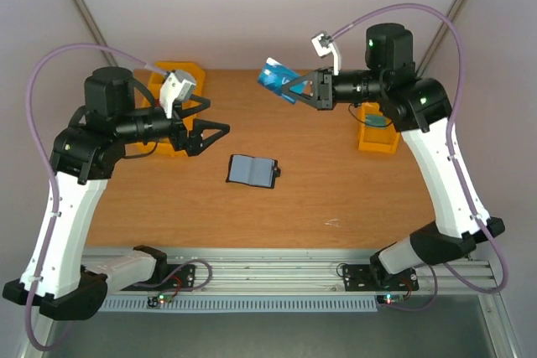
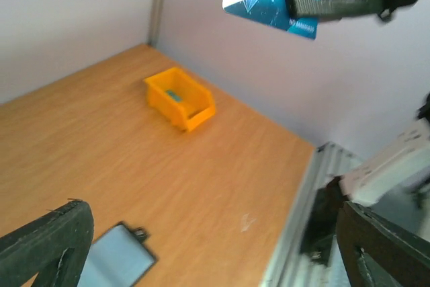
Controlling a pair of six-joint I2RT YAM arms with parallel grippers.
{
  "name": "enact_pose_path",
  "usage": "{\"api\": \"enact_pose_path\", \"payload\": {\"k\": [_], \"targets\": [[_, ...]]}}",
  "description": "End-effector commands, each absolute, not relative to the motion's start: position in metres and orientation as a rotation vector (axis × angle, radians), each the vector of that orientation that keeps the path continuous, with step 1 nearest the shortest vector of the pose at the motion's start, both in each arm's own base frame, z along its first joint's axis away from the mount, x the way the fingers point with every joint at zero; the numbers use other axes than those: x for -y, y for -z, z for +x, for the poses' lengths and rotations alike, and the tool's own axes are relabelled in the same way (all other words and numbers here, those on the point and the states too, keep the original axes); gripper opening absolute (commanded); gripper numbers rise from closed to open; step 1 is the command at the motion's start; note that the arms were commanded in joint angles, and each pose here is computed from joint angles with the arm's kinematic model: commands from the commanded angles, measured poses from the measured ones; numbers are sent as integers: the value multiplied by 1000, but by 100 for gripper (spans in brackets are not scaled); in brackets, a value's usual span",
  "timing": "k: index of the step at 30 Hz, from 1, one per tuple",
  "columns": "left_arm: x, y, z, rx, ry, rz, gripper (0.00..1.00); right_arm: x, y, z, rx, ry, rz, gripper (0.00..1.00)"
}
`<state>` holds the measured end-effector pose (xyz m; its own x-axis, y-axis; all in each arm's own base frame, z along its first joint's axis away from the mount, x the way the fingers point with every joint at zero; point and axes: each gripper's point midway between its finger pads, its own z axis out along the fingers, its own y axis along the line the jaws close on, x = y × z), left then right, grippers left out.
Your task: Take the credit cards out of the card holder
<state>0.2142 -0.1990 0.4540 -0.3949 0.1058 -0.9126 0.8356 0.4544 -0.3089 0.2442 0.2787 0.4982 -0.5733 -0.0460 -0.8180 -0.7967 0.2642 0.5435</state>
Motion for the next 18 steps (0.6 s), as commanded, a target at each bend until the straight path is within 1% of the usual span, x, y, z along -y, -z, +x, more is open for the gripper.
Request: {"api": "enact_pose_path", "payload": {"k": [1, 2, 3, 4, 6, 10, 12, 13, 17, 18], "targets": [[188, -434, 223, -1746, 637, 997, 99, -258, -445, 236, -2199, -1401, -740, 1], [190, -431, 222, -1725, 566, 1070, 100, -257, -443, 236, -2223, -1388, -743, 1], [192, -429, 221, -1633, 431, 1214, 99, -256, -442, 236, -2239, -1379, -749, 1], [193, -431, 224, -1562, 329, 1293, 99, -256, -444, 236, -2244, -1382, -750, 1], [196, -444, 236, -1338, 82, 1432, 99, -258, -442, 235, -2265, -1418, -759, 1], [217, -485, 238, -905, -166, 1535, 99, -263, -439, 231, -2287, -1508, -772, 1], [227, -489, 232, -712, -251, 1589, 99, -263, -436, 230, -2300, -1514, -773, 1], [232, -490, 231, -582, -335, 1617, 99, -263, -436, 230, -2302, -1514, -774, 1], [251, -497, 236, -131, -638, 1517, 99, -262, -433, 230, -2311, -1494, -781, 1], [256, -500, 231, -31, -679, 1467, 97, -262, -434, 230, -2308, -1495, -786, 1]]}}
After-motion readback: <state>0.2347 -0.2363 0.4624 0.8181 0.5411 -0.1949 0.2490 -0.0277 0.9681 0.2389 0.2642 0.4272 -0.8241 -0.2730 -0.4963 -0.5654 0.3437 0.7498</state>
